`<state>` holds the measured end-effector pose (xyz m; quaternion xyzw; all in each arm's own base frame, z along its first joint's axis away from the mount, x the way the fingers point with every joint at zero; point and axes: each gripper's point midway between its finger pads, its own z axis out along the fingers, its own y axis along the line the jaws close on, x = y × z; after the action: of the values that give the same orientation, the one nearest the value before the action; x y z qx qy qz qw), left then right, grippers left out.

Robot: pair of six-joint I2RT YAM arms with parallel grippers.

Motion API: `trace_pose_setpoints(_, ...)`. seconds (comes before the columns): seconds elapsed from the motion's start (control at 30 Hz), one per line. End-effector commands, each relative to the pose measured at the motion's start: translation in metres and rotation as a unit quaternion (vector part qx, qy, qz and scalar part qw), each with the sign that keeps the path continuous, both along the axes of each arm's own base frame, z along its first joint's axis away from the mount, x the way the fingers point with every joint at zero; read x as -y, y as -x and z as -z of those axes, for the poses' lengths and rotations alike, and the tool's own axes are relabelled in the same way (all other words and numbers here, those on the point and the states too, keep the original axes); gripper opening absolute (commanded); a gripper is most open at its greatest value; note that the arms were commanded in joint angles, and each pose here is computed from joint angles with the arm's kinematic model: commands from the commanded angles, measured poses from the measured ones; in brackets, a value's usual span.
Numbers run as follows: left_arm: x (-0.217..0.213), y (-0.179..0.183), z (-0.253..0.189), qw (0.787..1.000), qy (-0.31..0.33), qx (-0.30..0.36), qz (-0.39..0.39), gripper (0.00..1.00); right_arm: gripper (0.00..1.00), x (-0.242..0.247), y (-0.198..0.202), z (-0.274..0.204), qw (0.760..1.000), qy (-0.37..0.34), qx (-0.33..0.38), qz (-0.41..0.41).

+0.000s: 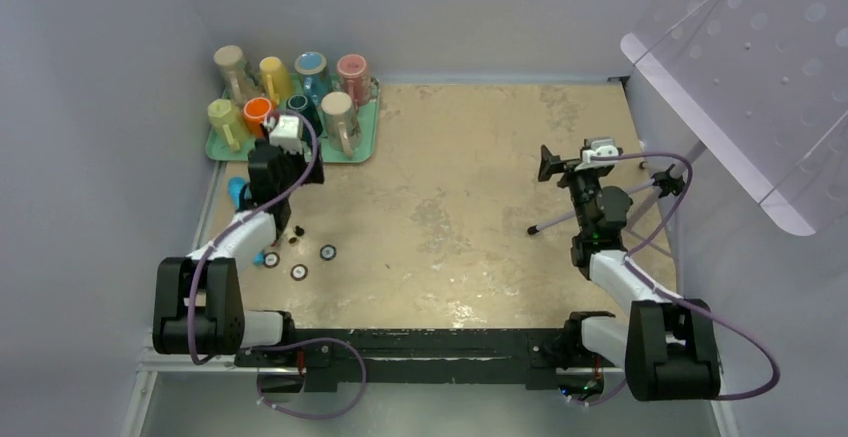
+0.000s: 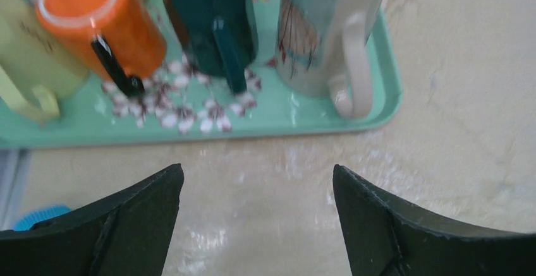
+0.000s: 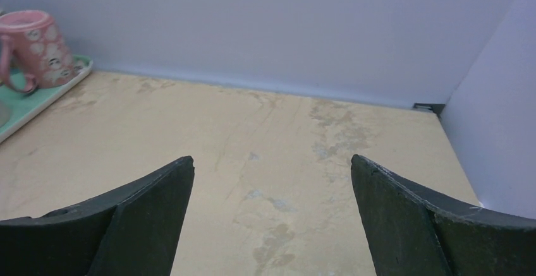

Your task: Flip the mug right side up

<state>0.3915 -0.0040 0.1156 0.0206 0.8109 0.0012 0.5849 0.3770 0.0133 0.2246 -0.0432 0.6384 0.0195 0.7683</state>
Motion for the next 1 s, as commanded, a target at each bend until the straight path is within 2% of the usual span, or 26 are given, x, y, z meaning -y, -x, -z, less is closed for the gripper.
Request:
trace_pose_setpoints(0.0,0.024,-0.005,-0.05,0.993,0.026,-0.089,0.068,0.87,0.98,-0.038,0.007,-0.014,0.998,0.028,-0.013,-0.052)
trace_pose_setpoints(0.13,0.065,0.003,-0.091,0.977,0.079,-0.131,0.145,0.79,0.98,-0.059,0.008,-0.02,0.996,0.009,-0.039,-0.08)
trace_pose_setpoints(0.2,0.074,-0.003,-0.1,0.977,0.094,-0.153,0.119,0.76,0.98,-0.064,0.007,-0.025,0.996,-0.015,-0.047,-0.073)
trace_pose_setpoints(0.27,0.075,-0.017,-0.099,0.979,0.076,-0.174,0.07,0.75,0.98,-0.063,0.006,-0.031,0.996,-0.053,-0.054,-0.052)
trace_pose_setpoints(0.4,0.066,-0.043,-0.067,0.973,0.032,-0.226,-0.029,0.7,0.98,-0.059,-0.001,-0.035,0.99,-0.112,-0.082,-0.008)
trace_pose_setpoints(0.5,0.062,-0.06,-0.047,0.969,0.002,-0.239,-0.062,0.66,0.98,-0.063,-0.004,-0.031,0.987,-0.127,-0.099,0.005)
trace_pose_setpoints(0.8,0.067,-0.092,0.001,0.959,-0.039,-0.273,-0.071,0.66,0.98,-0.077,-0.003,-0.019,0.983,-0.142,-0.114,-0.005)
trace_pose_setpoints(0.97,0.081,-0.111,0.003,0.96,-0.022,-0.274,-0.049,0.65,0.98,-0.08,-0.006,-0.006,0.98,-0.146,-0.133,-0.002)
